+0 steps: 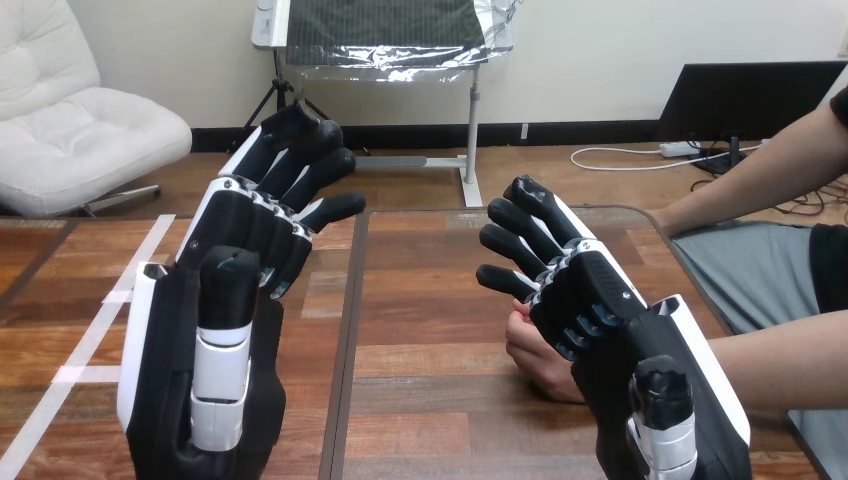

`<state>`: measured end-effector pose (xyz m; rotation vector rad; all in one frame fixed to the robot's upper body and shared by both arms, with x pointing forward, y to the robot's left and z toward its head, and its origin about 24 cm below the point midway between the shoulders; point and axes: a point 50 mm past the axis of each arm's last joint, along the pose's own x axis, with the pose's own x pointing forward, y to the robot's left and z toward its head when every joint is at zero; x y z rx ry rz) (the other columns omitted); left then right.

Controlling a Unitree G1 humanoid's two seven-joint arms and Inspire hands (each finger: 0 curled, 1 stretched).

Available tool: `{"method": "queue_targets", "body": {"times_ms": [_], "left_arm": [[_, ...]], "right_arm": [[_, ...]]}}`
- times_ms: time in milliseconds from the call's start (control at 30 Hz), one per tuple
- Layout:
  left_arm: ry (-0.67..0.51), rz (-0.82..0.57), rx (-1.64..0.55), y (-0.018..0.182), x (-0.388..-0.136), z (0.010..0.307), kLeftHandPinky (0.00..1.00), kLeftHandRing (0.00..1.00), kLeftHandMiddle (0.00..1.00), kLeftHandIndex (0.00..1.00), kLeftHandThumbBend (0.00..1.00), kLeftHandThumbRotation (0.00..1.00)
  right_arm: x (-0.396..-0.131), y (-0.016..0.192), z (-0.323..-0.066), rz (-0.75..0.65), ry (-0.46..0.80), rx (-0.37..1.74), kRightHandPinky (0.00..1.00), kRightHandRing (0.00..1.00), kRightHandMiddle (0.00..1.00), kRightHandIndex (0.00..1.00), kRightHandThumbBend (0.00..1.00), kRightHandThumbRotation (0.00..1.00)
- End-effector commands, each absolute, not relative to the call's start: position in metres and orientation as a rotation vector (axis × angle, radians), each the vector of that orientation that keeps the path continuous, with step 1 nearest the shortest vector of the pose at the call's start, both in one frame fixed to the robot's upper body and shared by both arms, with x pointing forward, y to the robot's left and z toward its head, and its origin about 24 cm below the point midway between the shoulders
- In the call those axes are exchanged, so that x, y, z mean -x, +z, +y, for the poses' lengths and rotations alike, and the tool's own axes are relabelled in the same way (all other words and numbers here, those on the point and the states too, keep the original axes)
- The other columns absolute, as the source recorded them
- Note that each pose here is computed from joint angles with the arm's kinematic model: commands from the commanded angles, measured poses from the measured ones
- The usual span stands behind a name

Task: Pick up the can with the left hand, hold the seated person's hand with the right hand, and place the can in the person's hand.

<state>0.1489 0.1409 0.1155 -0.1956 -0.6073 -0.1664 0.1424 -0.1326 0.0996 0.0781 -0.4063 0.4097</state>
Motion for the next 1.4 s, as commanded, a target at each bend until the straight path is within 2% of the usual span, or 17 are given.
{"method": "queue_targets", "body": {"times_ms": [0,567,833,1067,1367], "left_arm": [[-0.159,-0.660,0.226,0.122,-0.152,0.140,0.72,0.82,0.84,0.83,0.58,0.85],[-0.162,-0.652,0.223,0.120,-0.154,0.140,0.71,0.83,0.84,0.84,0.59,0.83],[-0.144,-0.630,0.196,0.118,-0.157,0.143,0.72,0.84,0.85,0.84,0.63,0.81],[-0.104,-0.600,0.121,0.112,-0.166,0.150,0.78,0.86,0.87,0.86,0.65,0.79],[-0.002,-0.569,-0.052,0.101,-0.180,0.162,0.80,0.87,0.88,0.88,0.70,0.82]], "right_arm": [[-0.145,0.112,-0.133,-0.484,0.408,-0.084,0.87,0.92,0.93,0.95,0.94,0.94],[-0.145,0.112,-0.133,-0.482,0.405,-0.077,0.87,0.92,0.93,0.95,0.92,0.95],[-0.145,0.111,-0.133,-0.477,0.409,-0.086,0.87,0.92,0.93,0.95,0.92,0.94],[-0.145,0.111,-0.133,-0.481,0.401,-0.073,0.87,0.92,0.93,0.95,0.92,0.95],[-0.145,0.111,-0.132,-0.480,0.402,-0.074,0.86,0.92,0.93,0.95,0.91,0.95]]}}
